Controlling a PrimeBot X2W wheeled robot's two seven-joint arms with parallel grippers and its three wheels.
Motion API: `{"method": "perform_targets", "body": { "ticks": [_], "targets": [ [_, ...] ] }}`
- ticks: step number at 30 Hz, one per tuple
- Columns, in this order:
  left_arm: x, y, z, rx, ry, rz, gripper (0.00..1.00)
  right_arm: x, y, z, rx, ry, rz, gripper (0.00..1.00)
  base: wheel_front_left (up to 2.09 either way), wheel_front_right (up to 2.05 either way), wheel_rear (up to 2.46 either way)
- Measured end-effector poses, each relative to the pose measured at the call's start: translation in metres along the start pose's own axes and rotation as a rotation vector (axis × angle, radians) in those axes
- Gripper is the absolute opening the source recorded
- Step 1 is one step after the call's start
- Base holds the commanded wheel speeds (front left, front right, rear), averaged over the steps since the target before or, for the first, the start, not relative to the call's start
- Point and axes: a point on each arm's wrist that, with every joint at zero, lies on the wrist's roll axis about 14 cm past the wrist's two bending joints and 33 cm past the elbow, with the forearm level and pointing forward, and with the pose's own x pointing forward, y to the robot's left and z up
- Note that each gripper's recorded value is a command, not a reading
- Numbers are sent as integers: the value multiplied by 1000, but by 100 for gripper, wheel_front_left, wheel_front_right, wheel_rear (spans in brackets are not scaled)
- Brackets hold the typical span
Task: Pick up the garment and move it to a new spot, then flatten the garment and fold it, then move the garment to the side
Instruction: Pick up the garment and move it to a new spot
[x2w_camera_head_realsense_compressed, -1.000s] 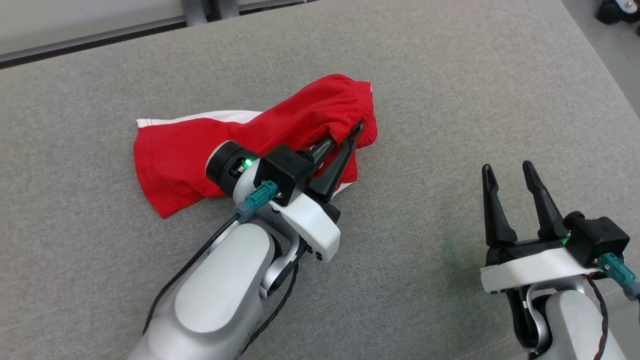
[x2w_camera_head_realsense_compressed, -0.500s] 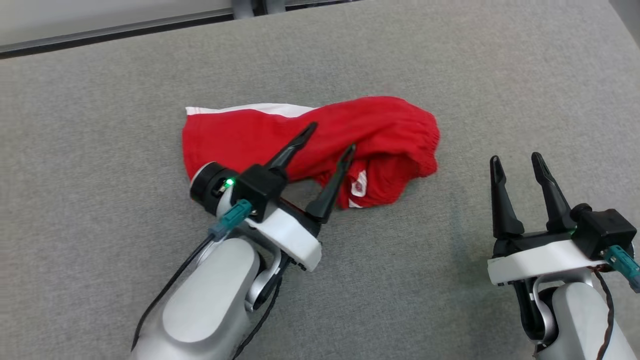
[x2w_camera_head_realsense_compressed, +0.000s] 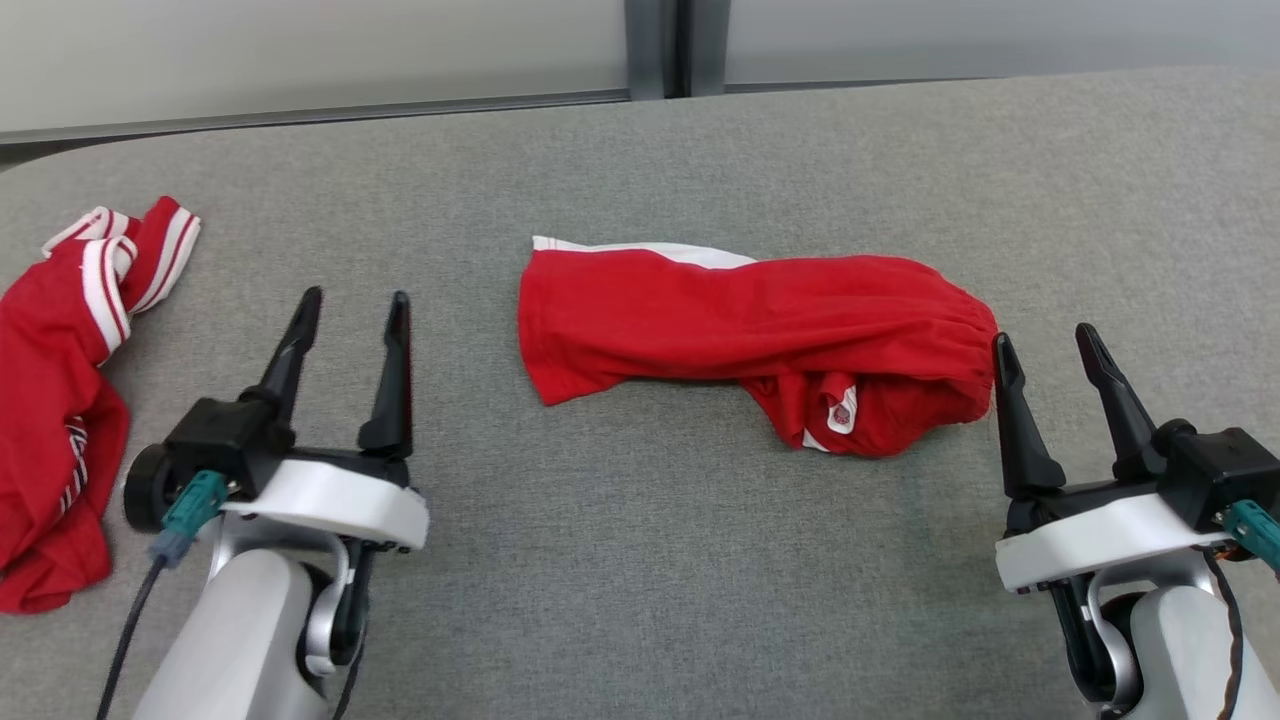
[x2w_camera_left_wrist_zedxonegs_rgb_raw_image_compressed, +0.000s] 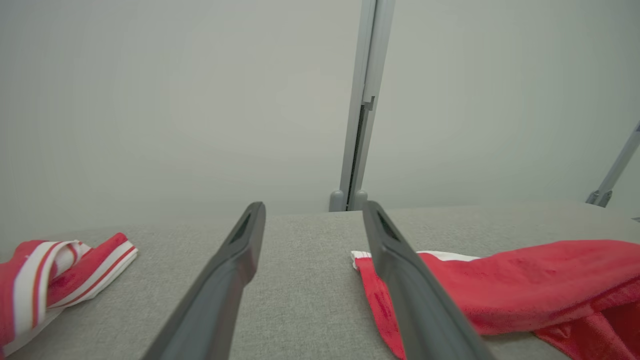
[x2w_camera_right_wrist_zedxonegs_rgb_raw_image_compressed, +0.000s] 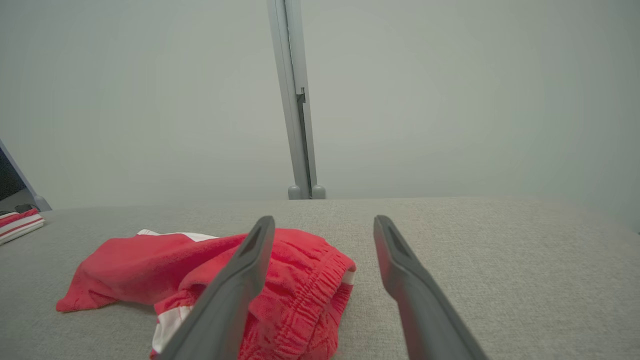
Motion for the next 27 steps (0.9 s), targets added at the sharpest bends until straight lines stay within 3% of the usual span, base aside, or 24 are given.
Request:
{"method": "perform_targets", "body": {
  "ticks": [4, 8, 27],
  "targets": [
    [-24, 41, 6, 26, -1, 107, 100, -1, 10, 3, -4, 2, 28, 100, 0, 0, 0],
    [-44, 57, 4, 26, 15, 144, 100, -4, 16, 7, -9, 0, 46, 100, 0, 0, 0],
    [-91, 43, 9, 57, 26, 115, 100, -54, 20, 17, -13, 9, 34, 100, 0, 0, 0]
  ]
}}
